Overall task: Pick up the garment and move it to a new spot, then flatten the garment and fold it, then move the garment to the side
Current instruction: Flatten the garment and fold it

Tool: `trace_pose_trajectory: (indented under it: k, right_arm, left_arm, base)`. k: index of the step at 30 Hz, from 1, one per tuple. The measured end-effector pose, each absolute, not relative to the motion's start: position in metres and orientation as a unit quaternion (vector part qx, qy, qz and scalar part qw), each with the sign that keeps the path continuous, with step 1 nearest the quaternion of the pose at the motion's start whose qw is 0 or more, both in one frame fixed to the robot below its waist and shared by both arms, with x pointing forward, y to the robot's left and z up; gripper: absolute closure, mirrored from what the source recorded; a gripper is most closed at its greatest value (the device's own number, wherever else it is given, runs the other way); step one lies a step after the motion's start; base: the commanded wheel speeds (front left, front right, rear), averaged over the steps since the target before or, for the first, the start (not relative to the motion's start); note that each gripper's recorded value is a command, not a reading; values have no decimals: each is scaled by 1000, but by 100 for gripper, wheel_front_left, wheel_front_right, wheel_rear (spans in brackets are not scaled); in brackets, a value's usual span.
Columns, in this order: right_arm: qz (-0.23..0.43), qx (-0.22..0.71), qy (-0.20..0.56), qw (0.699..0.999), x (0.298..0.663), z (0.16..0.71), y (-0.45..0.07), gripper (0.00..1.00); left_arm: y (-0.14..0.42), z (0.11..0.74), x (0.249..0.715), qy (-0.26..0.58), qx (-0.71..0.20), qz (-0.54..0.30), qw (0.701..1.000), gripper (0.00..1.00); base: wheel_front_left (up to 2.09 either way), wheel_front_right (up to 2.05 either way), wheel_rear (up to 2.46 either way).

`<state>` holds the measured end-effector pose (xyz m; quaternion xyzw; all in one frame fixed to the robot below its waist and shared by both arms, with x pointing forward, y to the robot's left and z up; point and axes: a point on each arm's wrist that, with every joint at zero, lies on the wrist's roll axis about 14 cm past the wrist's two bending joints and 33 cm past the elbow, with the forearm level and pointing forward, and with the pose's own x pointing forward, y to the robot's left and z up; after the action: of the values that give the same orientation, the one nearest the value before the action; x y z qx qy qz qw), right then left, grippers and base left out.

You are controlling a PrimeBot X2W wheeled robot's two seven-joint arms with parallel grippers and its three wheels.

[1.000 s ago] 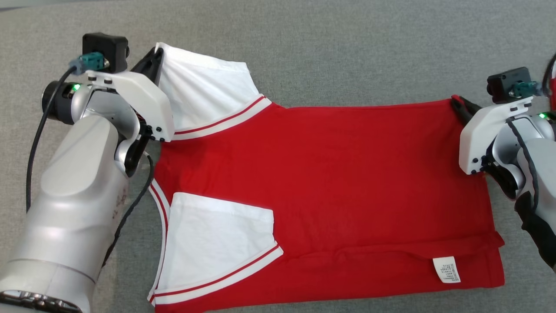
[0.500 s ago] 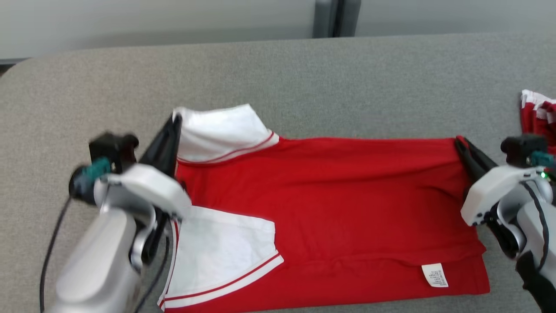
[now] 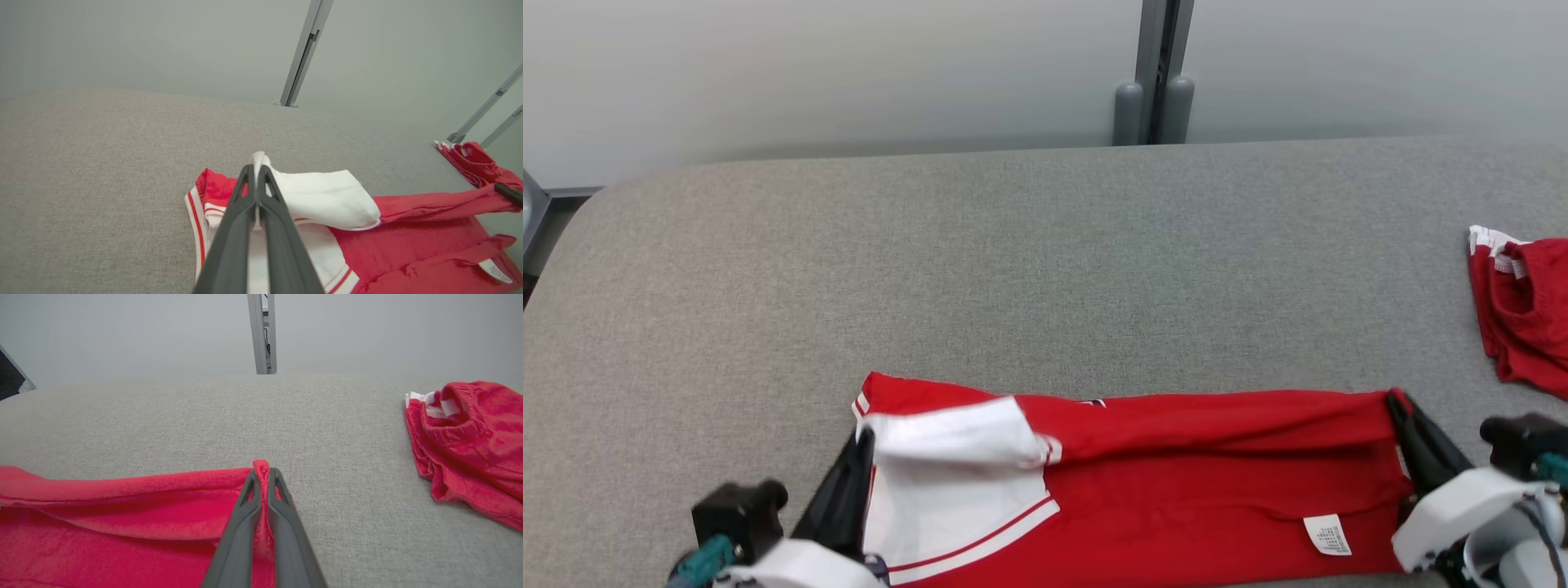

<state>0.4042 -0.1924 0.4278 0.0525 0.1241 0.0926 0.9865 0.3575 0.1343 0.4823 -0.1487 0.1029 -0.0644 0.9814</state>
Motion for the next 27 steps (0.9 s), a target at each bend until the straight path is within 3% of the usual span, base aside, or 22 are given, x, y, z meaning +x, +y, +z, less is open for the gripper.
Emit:
trace_pose_trajectory:
  k: [10,11,12,14,15,16,17,19,27]
  right_arm:
    - [65,85,150,983,359,416,-186,100]
    - [64,83,150,983,359,416,-187,91]
    - [61,81,151,983,358,416,-188,72]
    - [60,78,153,983,356,416,-188,57]
    - [56,80,154,983,354,416,-189,44]
    - [53,82,155,983,353,415,-189,11]
    - [53,82,155,983,353,415,-189,0]
    - [43,79,155,984,348,415,-195,0]
    - [8,82,152,985,335,416,-212,0]
  left_arm:
    - [125,445,310,178,-180,-47,966,100]
    - [125,443,309,183,-183,-47,965,100]
    - [124,440,308,186,-186,-45,964,100]
    - [123,437,307,191,-185,-45,963,100]
    - [125,430,305,202,-186,-38,961,100]
    - [126,427,304,206,-184,-37,960,91]
    - [126,427,304,206,-184,-37,960,65]
    - [130,425,303,207,-180,-32,961,0]
    - [139,433,306,185,-184,-19,965,0]
  base:
    - [0,0,0]
    - [0,0,0]
    - [0,0,0]
    - [0,0,0]
    - [0,0,0]
    - [0,0,0]
    - [0,0,0]
    - [0,0,0]
    - [0,0,0]
